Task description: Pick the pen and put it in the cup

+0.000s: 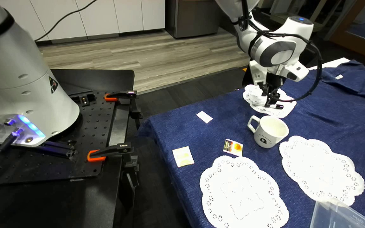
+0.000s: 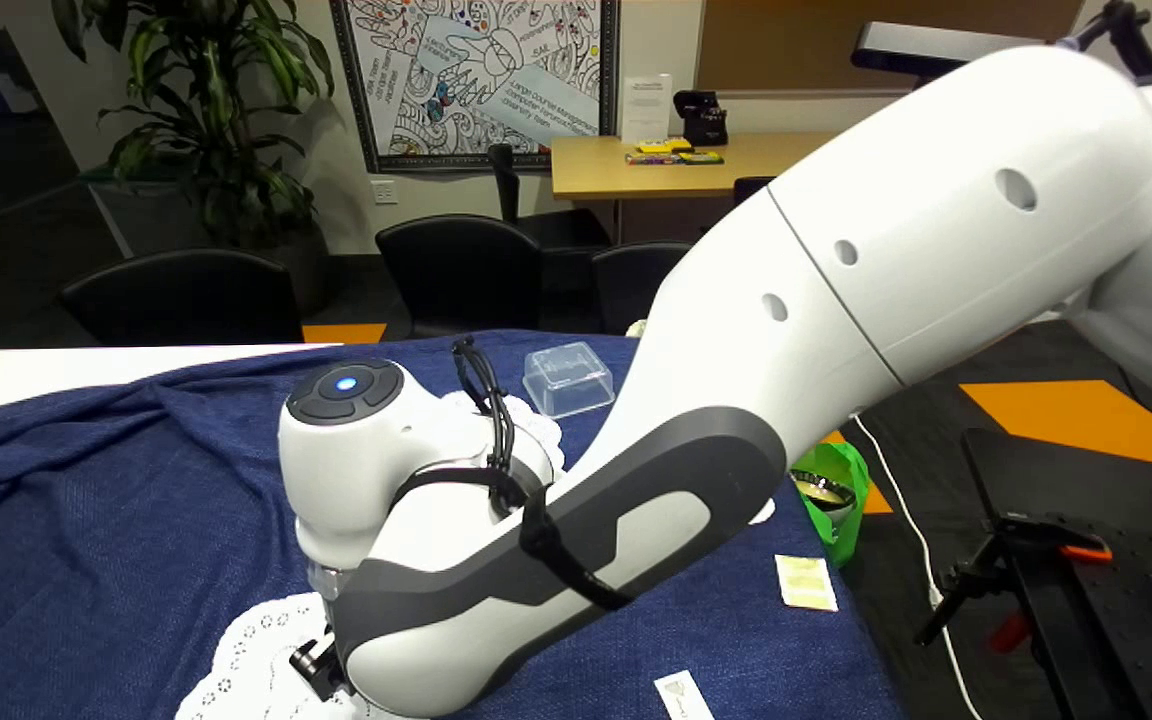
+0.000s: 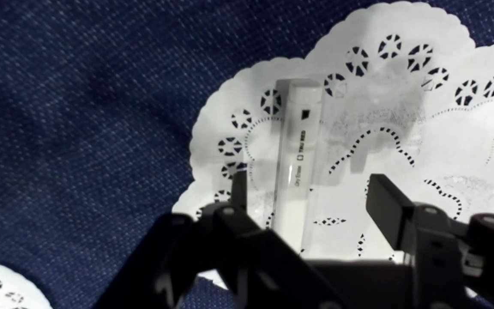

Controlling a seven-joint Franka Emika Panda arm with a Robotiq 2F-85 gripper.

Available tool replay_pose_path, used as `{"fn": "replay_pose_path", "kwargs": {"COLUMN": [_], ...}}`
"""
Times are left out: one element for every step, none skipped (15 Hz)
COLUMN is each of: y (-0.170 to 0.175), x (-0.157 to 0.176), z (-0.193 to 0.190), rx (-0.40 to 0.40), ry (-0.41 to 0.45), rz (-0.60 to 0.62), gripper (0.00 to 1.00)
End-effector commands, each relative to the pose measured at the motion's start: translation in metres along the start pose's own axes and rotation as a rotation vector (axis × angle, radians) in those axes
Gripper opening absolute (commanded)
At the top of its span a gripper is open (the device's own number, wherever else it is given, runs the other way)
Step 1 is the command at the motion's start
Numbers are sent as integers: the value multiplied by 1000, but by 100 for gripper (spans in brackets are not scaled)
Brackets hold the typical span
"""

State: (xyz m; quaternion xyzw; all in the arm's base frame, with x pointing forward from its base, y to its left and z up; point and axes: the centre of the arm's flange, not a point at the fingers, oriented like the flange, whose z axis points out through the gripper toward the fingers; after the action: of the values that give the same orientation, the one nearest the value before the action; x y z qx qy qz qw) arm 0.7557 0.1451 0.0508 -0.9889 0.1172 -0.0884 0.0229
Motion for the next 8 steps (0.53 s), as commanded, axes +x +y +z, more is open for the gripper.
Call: {"fn": "replay_pose_path", "kwargs": {"y": [-12,-12,-12,-12,-12,-12,-12,-12], "x": [17,18,18,18,18,18,19,18], "z": [9,10,11,12,13,15,16,17], "rx": [-28,-30,-31,-34,-37,-40,-44,-48], "ry": [-2,-4,-7,-11,-16,-22,-28,-34], "rz": [10,10,8,8,8,7,6,5], "gripper": [43,37,34,30,25,10,4,6]}}
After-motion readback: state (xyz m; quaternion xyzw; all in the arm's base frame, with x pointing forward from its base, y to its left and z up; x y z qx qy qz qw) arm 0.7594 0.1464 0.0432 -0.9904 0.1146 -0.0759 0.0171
